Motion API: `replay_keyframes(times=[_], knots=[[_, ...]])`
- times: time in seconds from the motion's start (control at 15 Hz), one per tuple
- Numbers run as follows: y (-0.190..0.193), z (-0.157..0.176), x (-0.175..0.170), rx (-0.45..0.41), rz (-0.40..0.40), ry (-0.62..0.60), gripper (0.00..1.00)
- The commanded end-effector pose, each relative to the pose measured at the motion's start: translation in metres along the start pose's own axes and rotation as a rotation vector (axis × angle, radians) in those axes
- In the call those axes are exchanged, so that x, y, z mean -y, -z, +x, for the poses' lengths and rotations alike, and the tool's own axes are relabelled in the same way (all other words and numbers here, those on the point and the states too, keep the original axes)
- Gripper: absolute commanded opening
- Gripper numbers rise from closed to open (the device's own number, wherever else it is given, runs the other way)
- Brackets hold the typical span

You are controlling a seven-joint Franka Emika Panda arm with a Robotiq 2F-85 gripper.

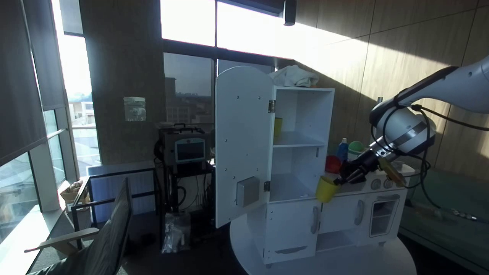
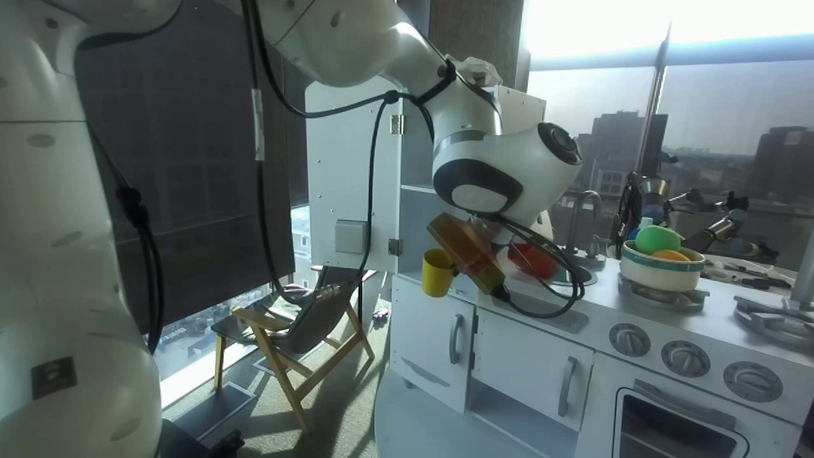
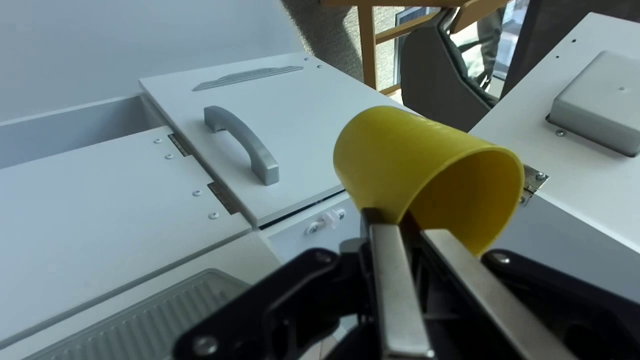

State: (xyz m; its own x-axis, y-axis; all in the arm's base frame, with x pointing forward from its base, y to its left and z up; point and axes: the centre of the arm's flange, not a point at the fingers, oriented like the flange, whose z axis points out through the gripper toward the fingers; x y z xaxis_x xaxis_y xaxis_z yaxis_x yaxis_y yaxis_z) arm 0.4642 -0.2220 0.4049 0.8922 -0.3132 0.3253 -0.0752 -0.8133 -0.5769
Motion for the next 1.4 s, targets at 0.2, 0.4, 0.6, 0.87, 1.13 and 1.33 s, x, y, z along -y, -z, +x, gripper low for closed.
replay_keyframes(times=[0.2,0.4,0.6,0.87,1.13,1.33], knots=[[0.073,0.013,-0.006,-0.090,0.000,-0.103,0.12],[0.107,0.028,-0.012,-0.140,-0.003,-0.147,0.12],[0.141,0.042,-0.012,-0.182,0.017,-0.179,0.12],[0.167,0.066,0.002,-0.220,0.023,-0.191,0.12],[0.187,0.096,0.010,-0.258,0.028,-0.232,0.12],[0.190,0.121,0.008,-0.262,0.038,-0.258,0.12]])
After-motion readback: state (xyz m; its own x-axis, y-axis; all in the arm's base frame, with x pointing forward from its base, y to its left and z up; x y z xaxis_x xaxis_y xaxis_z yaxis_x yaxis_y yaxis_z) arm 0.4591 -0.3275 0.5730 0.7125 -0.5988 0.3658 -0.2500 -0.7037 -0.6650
